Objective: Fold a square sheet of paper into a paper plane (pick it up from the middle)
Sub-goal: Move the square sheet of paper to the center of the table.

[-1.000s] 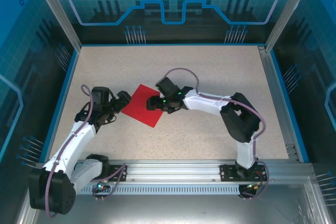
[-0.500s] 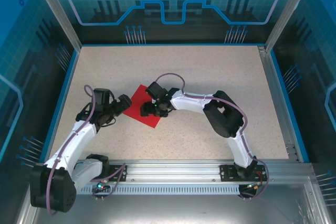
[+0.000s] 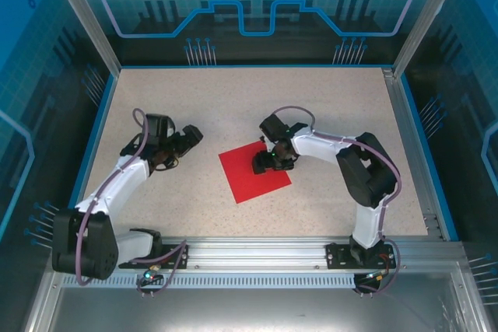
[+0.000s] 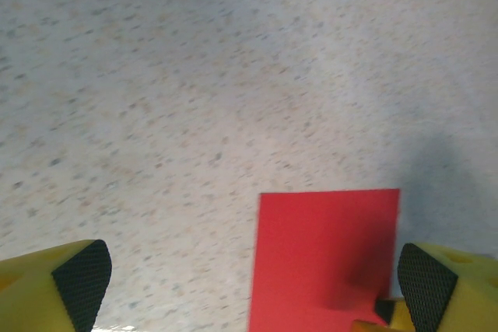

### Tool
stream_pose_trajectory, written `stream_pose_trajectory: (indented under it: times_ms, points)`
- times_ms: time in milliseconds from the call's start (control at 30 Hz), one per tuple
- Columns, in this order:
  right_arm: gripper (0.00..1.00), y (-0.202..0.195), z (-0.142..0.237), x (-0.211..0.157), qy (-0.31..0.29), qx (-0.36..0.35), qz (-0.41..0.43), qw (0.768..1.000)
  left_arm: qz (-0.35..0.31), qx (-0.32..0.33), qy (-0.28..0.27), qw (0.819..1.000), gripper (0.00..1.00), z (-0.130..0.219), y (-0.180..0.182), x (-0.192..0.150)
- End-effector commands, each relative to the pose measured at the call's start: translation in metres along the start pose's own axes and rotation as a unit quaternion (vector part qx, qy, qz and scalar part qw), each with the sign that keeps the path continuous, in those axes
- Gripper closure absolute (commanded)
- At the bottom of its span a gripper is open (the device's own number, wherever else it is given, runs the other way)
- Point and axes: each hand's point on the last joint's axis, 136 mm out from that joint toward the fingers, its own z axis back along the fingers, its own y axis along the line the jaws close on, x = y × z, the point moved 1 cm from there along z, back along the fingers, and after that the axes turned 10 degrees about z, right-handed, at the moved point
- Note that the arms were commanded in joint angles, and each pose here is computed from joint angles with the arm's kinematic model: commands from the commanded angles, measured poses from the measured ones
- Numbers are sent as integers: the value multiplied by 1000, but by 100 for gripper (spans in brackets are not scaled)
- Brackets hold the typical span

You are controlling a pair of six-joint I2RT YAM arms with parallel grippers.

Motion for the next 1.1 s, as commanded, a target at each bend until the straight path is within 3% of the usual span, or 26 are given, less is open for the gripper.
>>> stream_pose_trajectory:
  times_ms: [0, 100, 300, 467, 533, 667, 900, 1067]
  points:
    - [24, 26, 21, 0, -1, 59, 23, 998, 49, -18, 26, 998, 1, 1, -17, 0]
    - [23, 41, 38, 12, 1, 81, 6, 997, 100, 6, 44, 994, 1, 4, -12, -9]
    - [23, 43, 61, 29, -15, 76, -38, 996, 139, 43, 51, 988, 1, 22, 7, -25]
    - [26, 42, 39, 47, -22, 114, -3, 993, 82, 16, 25, 996, 1, 22, 3, -18]
    - [30, 39, 33, 54, -31, 107, 8, 994, 62, 4, 25, 998, 1, 22, 1, -19]
    - [29, 36, 21, 59, -42, 101, 4, 994, 7, -41, 37, 998, 1, 30, -11, -27]
    - [29, 10, -11, 57, -38, 58, -68, 995, -35, -95, 80, 992, 1, 34, -16, -52]
    - [30, -9, -33, 48, -22, 6, -127, 992, -48, -92, 83, 991, 1, 36, -10, -58]
